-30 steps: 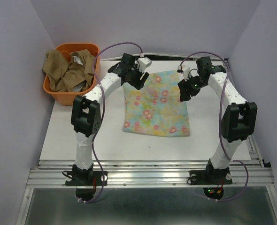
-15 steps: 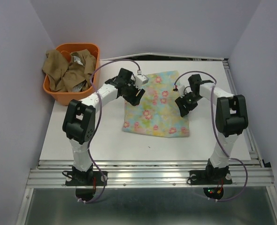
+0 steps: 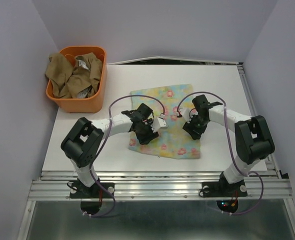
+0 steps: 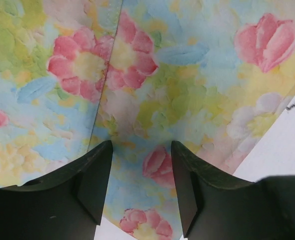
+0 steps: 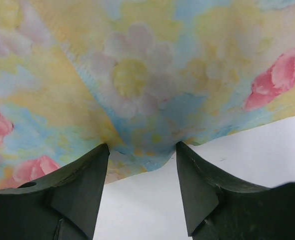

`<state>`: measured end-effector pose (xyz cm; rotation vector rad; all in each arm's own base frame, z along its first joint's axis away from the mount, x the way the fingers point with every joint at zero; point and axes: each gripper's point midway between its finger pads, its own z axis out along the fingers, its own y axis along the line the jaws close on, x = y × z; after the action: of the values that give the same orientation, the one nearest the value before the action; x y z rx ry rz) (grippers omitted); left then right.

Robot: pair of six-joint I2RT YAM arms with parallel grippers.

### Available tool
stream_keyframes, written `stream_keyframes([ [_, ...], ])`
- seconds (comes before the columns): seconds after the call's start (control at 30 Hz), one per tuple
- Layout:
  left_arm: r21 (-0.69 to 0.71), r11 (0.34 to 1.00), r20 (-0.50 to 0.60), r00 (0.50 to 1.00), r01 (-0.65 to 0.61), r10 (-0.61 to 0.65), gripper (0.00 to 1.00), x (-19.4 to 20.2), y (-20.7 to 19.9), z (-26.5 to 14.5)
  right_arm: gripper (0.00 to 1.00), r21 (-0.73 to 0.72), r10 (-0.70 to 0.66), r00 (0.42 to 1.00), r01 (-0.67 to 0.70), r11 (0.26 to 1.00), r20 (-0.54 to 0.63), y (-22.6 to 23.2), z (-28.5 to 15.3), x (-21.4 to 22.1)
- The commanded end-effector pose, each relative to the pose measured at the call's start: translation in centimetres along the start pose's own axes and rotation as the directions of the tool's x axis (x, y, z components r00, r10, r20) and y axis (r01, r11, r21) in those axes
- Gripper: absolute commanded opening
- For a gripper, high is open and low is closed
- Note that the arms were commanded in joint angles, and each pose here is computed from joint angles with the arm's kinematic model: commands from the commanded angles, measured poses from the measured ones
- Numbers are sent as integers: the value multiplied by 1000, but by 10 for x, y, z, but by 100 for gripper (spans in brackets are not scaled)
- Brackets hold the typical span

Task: Fold and stack the skirts
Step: Fold the skirt

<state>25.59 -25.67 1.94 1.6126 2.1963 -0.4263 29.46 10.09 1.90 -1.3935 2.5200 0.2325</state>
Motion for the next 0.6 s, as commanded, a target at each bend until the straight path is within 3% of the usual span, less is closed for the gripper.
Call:
stream_keyframes([
  [0.0, 94, 995, -56, 998, 13, -8, 60, 28, -29, -11, 62, -186, -59, 993, 39, 982, -101, 64, -10, 40],
  [0.23, 91, 995, 41, 998, -43, 39, 65, -17, -14, -47, 65, -325, -102, 995, 101, 940, 14, 107, -61, 14],
  [0.33, 60, 996, 140, 988, -69, 60, 68, -62, 0, -71, 65, -182, -87, 992, 102, 978, 87, 68, -78, -27],
  [0.43, 30, 997, 248, 967, -66, 57, 72, -105, 29, -98, 68, -43, -34, 969, 46, 998, 247, 9, -115, -79],
  [0.5, 9, 999, 330, 943, -40, 35, 76, -134, 71, -118, 71, -53, 31, 959, -17, 998, 281, -20, -115, -98],
  [0.53, 17, 1000, 332, 943, -16, 9, 76, -136, 84, -122, 74, 2, 36, 939, -39, 999, 342, -50, -136, -115],
  [0.57, 9, 1000, 343, 939, 9, -11, 76, -142, 100, -125, 75, -9, 64, 945, -65, 998, 320, -67, -122, -117],
])
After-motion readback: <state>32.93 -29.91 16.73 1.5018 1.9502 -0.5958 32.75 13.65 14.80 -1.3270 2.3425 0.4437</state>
